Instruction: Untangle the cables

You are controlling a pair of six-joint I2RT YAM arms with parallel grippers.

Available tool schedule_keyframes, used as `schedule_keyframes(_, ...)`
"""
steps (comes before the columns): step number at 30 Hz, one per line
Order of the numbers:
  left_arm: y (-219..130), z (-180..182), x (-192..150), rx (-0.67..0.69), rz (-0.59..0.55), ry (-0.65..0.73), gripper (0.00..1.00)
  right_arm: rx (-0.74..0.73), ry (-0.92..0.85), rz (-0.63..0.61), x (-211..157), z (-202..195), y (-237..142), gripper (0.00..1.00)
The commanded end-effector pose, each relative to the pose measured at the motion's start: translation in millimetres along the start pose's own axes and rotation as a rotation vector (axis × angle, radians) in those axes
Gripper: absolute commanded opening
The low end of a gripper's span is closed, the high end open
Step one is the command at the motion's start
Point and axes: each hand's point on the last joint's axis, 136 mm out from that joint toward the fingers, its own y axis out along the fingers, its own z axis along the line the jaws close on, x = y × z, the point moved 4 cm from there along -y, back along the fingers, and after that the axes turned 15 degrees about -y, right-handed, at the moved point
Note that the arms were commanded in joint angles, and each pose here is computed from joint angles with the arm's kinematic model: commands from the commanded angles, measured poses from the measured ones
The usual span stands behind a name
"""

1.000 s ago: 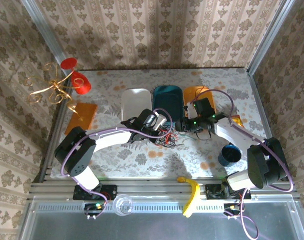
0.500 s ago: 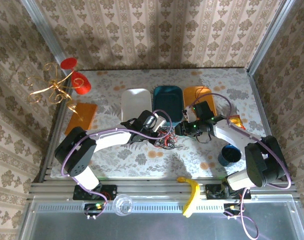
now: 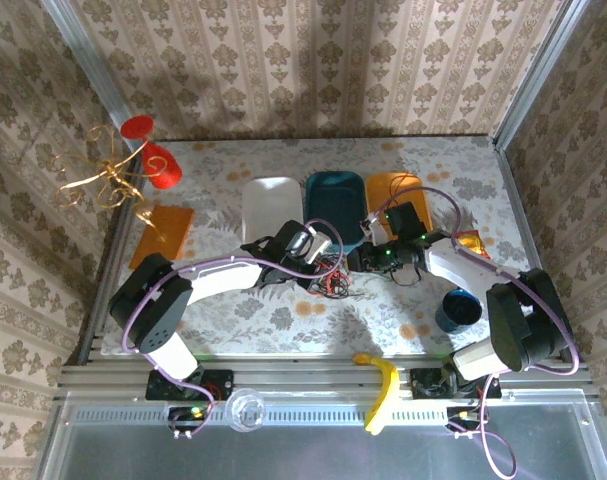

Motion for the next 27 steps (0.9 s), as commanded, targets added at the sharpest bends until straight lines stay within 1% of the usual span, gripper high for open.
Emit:
schedule_keyframes(1, -0.6, -1.7, 2.7, -0.024, -0.009, -0.002, 0.00, 0.063, -0.001, 0.046, -5.2, 6.0, 7.6, 0.06)
schedule_keyframes(2, -1.1, -1.8, 2.9, -0.023, -0.010, -0.001, 0.00, 0.056, 0.002, 0.047, -4.4, 4.9, 8.0, 0.00)
schedule_keyframes(4, -1.2, -1.4, 2.0, -0.023, -0.008, -0.001, 0.00, 0.011, 0.000, 0.029, -1.8, 1.3, 5.1, 0.00)
schedule_keyframes(8, 0.1, 0.7, -2.0, -0.019, 0.003, -0.004, 0.00, -0.147, -0.017, -0.047, 6.6, -8.5, -16.0, 0.00)
schedule_keyframes(12, 1.2, 2.2, -6.8, -0.020, 0.016, -0.006, 0.00, -0.353, 0.005, -0.151, 17.4, -22.4, -52.7, 0.00)
schedule_keyframes(19, 5.0, 5.2, -15.9, -0.017, 0.037, -0.011, 0.00, -0.601, 0.055, -0.333, 32.6, -35.1, -116.0, 0.00)
schedule_keyframes(22, 5.8, 6.1, -19.4, -0.016, 0.045, -0.016, 0.00, -0.716, 0.083, -0.420, 38.7, -39.3, -148.8, 0.00)
schedule_keyframes(24, 5.8, 7.4, -21.4, -0.013, 0.048, -0.019, 0.00, -0.803, 0.120, -0.480, 40.2, -45.0, -173.1, 0.00)
schedule_keyframes(27, 6.4, 9.6, -24.5, -0.005, 0.055, -0.020, 0.00, -0.897, 0.206, -0.567, 39.3, -57.6, -207.6, 0.00)
